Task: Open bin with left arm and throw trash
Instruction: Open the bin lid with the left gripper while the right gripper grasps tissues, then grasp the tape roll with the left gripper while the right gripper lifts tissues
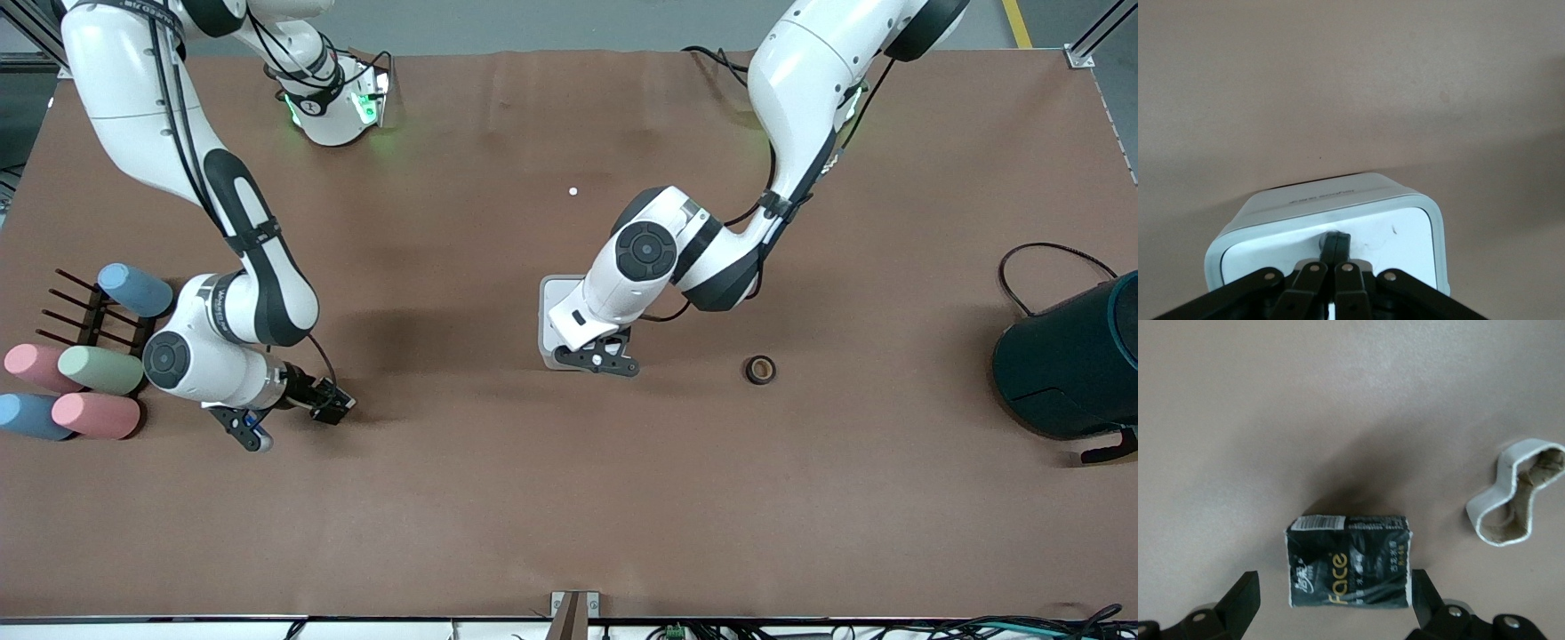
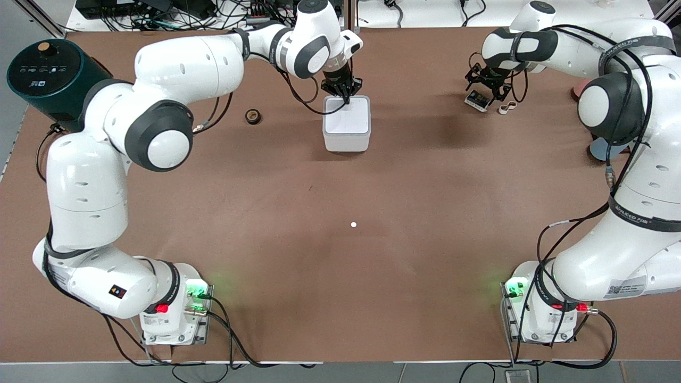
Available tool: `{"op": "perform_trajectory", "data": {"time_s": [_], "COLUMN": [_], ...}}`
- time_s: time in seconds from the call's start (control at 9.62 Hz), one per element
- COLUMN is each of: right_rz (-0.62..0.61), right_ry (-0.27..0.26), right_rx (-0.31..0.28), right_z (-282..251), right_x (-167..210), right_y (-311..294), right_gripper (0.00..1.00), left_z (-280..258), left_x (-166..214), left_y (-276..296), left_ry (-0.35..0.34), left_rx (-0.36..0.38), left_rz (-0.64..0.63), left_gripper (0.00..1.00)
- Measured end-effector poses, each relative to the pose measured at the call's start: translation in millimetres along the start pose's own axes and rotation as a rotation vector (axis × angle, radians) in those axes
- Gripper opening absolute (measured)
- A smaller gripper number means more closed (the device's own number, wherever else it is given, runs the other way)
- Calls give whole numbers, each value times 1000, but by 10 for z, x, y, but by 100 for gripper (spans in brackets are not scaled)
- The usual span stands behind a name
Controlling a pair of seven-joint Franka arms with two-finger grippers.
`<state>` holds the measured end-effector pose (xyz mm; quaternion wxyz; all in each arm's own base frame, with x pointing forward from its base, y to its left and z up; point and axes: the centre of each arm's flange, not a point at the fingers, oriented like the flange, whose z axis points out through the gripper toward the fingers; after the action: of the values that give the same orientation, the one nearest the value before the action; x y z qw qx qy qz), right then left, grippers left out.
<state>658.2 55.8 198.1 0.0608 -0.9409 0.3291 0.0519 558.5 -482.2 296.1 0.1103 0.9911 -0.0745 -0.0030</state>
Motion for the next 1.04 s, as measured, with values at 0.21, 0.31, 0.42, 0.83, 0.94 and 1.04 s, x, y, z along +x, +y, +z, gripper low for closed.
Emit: {"op": "perform_trajectory", "data": {"time_s": [0.21,0.31,0.42,0.83,0.94,1.04], "right_rz": [1,-2,-4,-13,-15,-16], "right_ry": [13,13,13,14,13,12], "right_rx": [7,3,1,-8,-10,-12], "right_z": [56,87,105,125,127,129], "right_x": [44,50,50,37,34,32], "right_y": [-22,-22,-25,-33,-33,-32], "right_gripper": [100,100,100,97,96,95], "left_z": [-404,-737,-1023,-1042,-865,-634], "left_x": [82,128,181,517,513,457], "left_y": [-281,-510,-779,-2271,-2492,-2641], "left_ry": [-51,-70,-84,-118,-106,-96], "left_rx": [69,116,160,263,270,265], "left_rz": [-23,-14,25,159,199,227], "left_gripper": [1,1,2,45,58,74]}}
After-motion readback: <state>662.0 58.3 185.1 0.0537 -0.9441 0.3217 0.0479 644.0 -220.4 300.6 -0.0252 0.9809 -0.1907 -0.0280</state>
